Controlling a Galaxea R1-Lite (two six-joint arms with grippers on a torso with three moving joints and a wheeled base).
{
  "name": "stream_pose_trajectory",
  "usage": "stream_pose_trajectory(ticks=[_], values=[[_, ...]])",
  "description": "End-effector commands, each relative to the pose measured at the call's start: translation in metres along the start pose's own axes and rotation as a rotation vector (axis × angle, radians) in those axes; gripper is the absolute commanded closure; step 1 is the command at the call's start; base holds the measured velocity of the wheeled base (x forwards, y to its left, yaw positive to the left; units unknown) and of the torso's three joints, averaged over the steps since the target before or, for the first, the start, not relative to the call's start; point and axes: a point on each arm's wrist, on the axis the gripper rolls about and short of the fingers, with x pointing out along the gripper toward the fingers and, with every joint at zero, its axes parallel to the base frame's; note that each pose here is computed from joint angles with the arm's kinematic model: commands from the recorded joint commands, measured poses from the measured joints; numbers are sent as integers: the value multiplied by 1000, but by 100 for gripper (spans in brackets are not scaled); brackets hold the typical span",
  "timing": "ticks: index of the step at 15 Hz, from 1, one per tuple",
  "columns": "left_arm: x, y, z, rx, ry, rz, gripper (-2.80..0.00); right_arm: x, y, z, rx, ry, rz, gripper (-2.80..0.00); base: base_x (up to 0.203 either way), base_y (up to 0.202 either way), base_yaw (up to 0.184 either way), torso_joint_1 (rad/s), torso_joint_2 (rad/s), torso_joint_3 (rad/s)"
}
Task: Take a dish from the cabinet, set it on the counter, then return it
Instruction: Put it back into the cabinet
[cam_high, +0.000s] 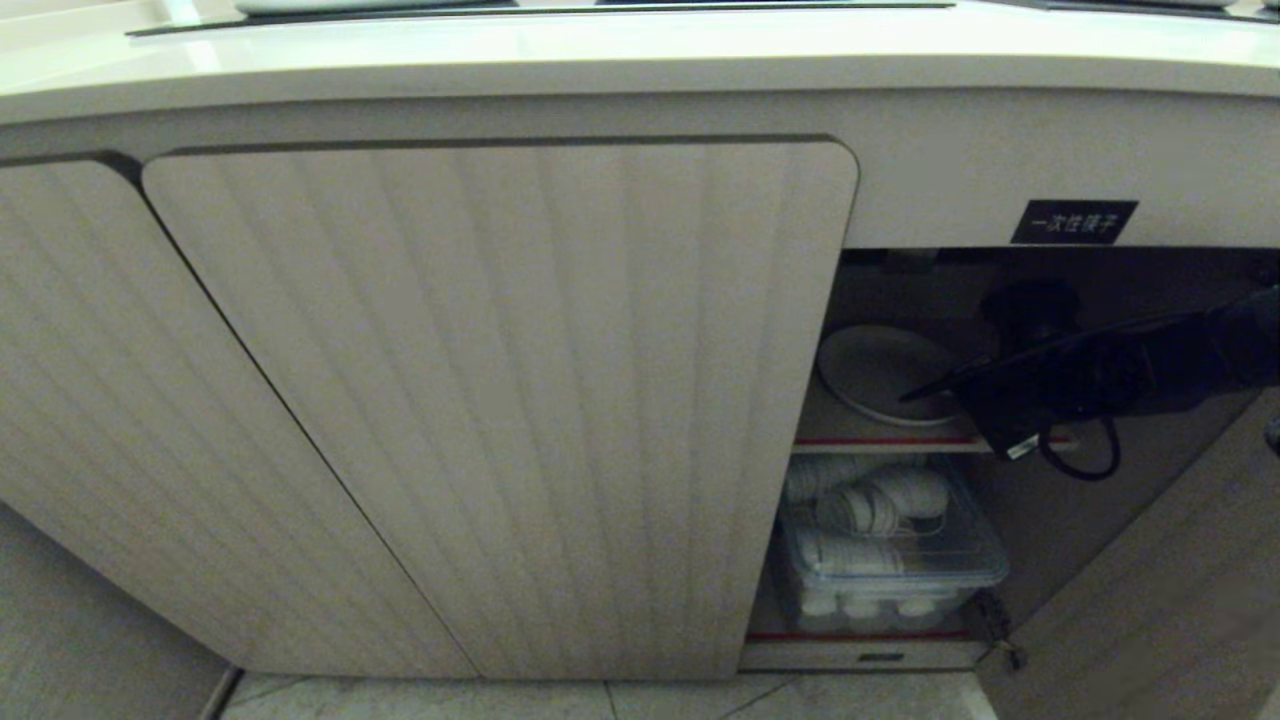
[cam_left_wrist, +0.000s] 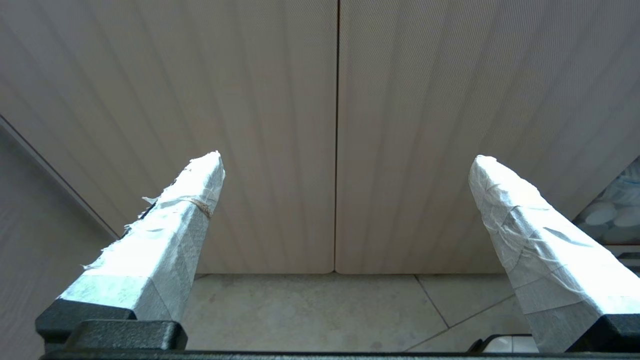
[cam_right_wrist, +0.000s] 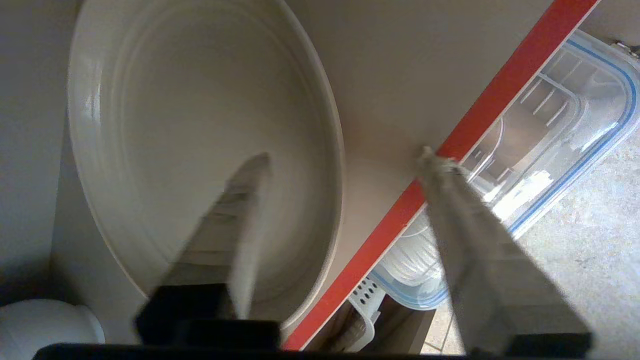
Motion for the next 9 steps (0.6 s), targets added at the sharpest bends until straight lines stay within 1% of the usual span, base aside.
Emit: stream_pose_trajectory(ticks=[1, 4, 6, 7, 9], values=[[0, 0, 0, 0, 0, -1, -280, 0, 0, 0, 4, -1, -1, -280, 0, 0, 0, 0, 0, 0], [0, 0, 0, 0, 0, 1, -280, -1, -2, 0, 0, -13, -14, -280, 0, 0, 0, 0, 0, 0], [0, 0, 0, 0, 0, 0, -280, -1, -6, -2, -57, -11, -30, -280, 0, 0, 0, 0, 0, 0], [0, 0, 0, 0, 0, -1, -280, -1, -8, -3, -77, -26, -47, -280, 0, 0, 0, 0, 0, 0], [0, 0, 0, 0, 0, -1, -280, -3, -10, -4, -90, -26, -53, -280, 0, 0, 0, 0, 0, 0]])
